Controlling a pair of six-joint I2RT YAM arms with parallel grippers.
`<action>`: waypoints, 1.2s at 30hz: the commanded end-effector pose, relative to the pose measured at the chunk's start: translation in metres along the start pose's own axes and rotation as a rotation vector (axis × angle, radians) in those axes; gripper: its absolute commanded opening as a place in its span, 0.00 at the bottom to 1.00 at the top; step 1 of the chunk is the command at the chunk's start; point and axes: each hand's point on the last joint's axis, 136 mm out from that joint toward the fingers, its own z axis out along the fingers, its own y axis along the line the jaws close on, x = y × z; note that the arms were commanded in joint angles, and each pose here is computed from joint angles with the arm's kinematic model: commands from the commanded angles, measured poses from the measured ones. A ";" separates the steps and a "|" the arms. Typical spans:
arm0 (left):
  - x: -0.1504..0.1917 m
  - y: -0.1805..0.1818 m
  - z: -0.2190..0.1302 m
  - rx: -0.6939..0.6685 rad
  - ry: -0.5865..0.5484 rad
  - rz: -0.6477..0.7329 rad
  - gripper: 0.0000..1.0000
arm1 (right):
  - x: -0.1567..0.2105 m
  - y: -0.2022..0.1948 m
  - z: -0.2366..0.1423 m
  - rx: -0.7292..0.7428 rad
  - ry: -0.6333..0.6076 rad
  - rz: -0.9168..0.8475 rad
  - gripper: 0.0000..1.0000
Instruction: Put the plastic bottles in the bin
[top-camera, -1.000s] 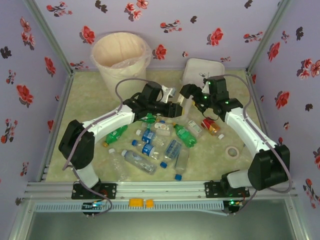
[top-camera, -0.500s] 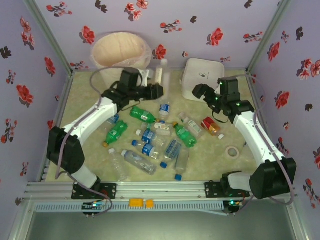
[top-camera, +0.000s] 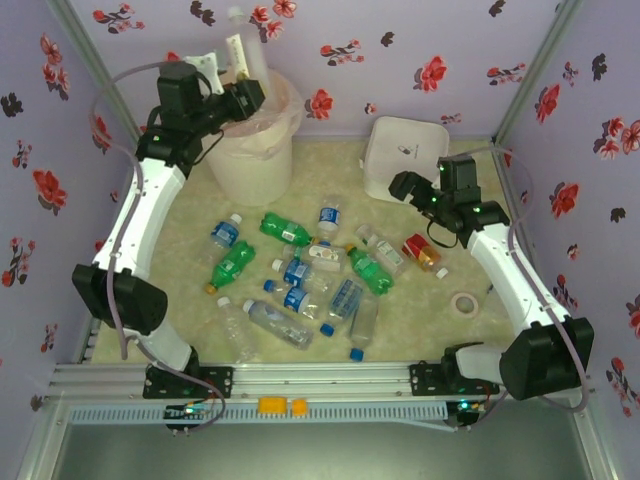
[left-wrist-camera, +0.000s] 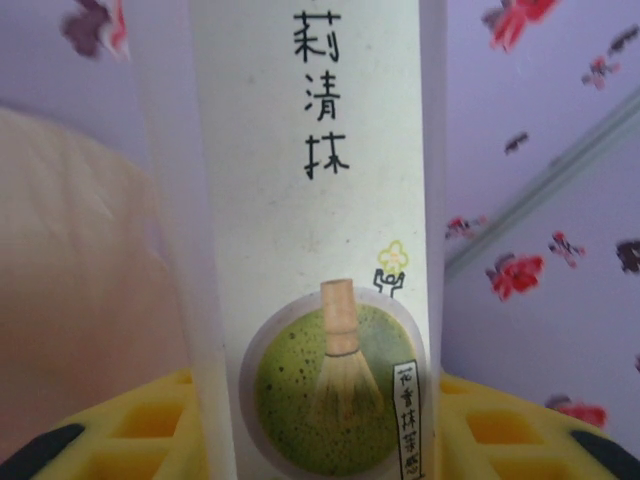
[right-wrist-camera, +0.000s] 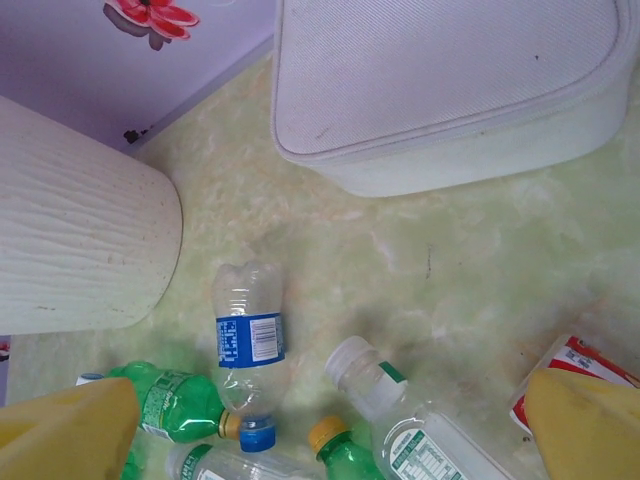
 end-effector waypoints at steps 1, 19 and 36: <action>-0.015 0.037 0.010 -0.097 -0.020 0.022 0.35 | -0.016 0.007 0.003 -0.007 -0.040 -0.053 1.00; 0.016 0.115 0.035 -0.389 0.140 0.001 1.00 | -0.036 0.054 0.008 -0.348 0.026 0.052 1.00; 0.012 0.076 -0.085 -0.398 0.010 0.118 1.00 | 0.006 0.006 0.034 -0.193 0.168 0.051 1.00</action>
